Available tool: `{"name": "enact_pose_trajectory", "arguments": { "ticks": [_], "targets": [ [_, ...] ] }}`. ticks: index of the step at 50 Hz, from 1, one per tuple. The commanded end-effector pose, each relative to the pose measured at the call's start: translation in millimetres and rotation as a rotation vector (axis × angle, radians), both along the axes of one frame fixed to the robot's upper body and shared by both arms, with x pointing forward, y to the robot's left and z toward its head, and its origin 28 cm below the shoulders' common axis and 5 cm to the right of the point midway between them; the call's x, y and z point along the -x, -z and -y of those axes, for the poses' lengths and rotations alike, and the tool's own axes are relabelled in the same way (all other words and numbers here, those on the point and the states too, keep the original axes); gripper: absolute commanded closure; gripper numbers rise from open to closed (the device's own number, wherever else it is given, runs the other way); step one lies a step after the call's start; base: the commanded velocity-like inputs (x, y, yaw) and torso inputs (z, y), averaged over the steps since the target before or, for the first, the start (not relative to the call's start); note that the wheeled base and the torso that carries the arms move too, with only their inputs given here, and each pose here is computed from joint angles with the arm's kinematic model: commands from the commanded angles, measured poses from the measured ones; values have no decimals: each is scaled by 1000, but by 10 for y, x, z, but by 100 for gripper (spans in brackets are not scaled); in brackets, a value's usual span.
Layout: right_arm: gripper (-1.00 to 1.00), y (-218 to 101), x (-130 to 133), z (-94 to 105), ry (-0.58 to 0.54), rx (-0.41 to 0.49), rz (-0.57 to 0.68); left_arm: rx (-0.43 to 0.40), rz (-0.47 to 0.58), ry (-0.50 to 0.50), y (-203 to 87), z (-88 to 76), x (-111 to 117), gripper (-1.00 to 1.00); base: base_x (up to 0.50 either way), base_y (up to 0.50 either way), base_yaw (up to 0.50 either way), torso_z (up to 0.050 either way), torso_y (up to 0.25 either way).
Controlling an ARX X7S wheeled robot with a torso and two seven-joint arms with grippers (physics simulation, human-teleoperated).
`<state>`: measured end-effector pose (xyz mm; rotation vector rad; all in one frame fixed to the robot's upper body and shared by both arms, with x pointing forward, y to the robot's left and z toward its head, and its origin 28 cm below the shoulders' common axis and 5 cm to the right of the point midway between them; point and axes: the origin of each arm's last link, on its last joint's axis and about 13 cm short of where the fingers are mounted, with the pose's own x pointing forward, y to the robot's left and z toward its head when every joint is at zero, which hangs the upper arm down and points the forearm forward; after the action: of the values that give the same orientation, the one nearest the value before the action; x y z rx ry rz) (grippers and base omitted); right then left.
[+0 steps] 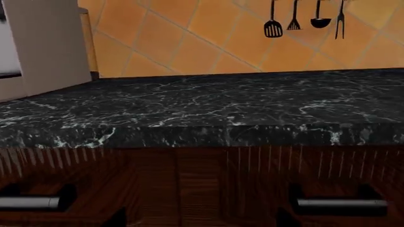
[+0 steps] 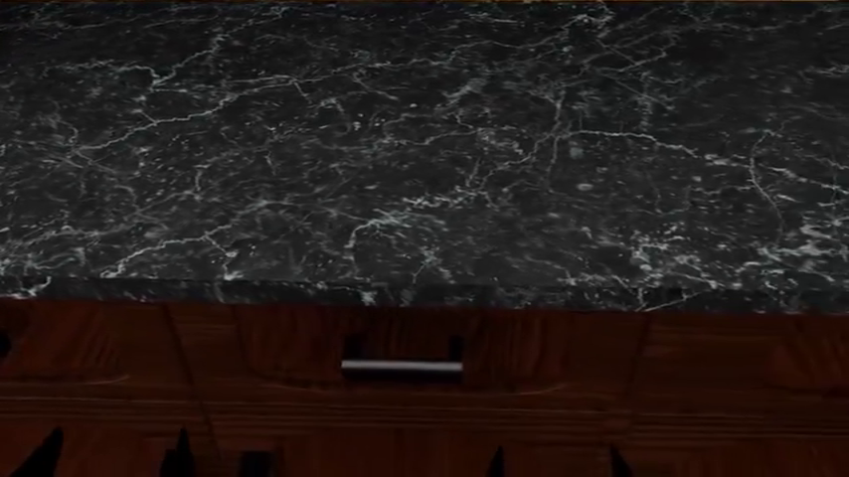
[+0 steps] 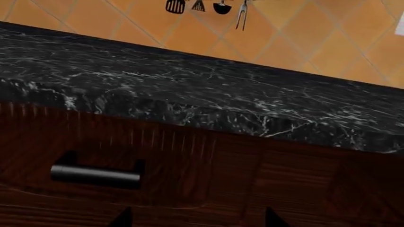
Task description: Navigate to the stove.
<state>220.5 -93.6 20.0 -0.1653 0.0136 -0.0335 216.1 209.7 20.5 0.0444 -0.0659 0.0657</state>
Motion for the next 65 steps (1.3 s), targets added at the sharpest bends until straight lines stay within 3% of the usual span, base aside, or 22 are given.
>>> {"name": "enact_pose_trajectory", "arguments": {
  "ticks": [1,51,65],
  "targets": [
    [-100,2,2,0,-1,2,-1,-3,2,-1,-3,-1,4,-100,-86,-500,0,0,0],
    [-100,-21,18,-32,-23,37,8,-18,5,-12,-2,-11,14,-100,-64,-500,0,0,0],
    [-100,-16,-9,-52,-10,118,5,-17,8,-12,-12,-14,16,-100,-57,-491,0,0,0]
  ]
}}
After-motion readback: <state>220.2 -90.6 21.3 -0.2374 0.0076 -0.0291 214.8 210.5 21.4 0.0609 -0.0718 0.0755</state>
